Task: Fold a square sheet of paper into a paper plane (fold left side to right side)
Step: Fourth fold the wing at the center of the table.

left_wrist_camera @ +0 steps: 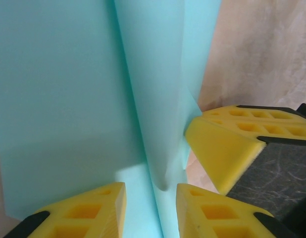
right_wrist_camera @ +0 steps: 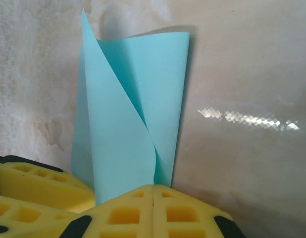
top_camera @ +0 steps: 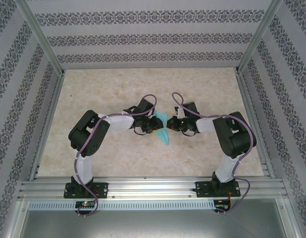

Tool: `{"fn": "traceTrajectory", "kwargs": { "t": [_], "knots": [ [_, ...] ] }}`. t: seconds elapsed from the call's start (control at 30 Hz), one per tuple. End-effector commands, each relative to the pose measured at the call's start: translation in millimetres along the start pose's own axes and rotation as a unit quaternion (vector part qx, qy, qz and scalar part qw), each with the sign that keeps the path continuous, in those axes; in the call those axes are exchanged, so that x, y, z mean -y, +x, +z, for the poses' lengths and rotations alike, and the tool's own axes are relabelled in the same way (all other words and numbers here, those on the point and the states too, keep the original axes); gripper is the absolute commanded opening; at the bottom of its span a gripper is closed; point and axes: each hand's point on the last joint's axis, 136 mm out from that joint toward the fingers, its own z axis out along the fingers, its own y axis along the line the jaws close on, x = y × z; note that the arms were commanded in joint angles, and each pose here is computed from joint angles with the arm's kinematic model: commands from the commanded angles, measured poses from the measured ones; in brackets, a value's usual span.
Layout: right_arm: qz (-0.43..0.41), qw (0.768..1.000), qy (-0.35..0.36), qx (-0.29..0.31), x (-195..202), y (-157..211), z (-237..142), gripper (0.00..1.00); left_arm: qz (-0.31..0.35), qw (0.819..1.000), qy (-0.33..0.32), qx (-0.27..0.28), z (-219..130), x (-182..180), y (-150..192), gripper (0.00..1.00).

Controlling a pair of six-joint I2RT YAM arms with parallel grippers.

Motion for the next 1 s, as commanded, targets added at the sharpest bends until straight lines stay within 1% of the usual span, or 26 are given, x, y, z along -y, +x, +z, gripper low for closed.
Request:
{"fn": "traceTrajectory", "kwargs": {
  "t": [0.0, 0.6, 0.97],
  "knots": [
    [0.016, 0.998, 0.041, -0.038, 22, 28, 5, 0.05, 0.031, 0.999, 0.012, 0.016, -17, 25, -4, 0.34],
    [0.014, 0.998, 0.045, -0.039, 23, 28, 4, 0.05, 0.032, 0.999, 0.021, 0.012, -4, 32, -17, 0.29],
    [0.013, 0.998, 0.048, -0.041, 23, 29, 4, 0.05, 0.024, 1.0, 0.014, 0.003, 9, 22, -20, 0.29]
  ]
}}
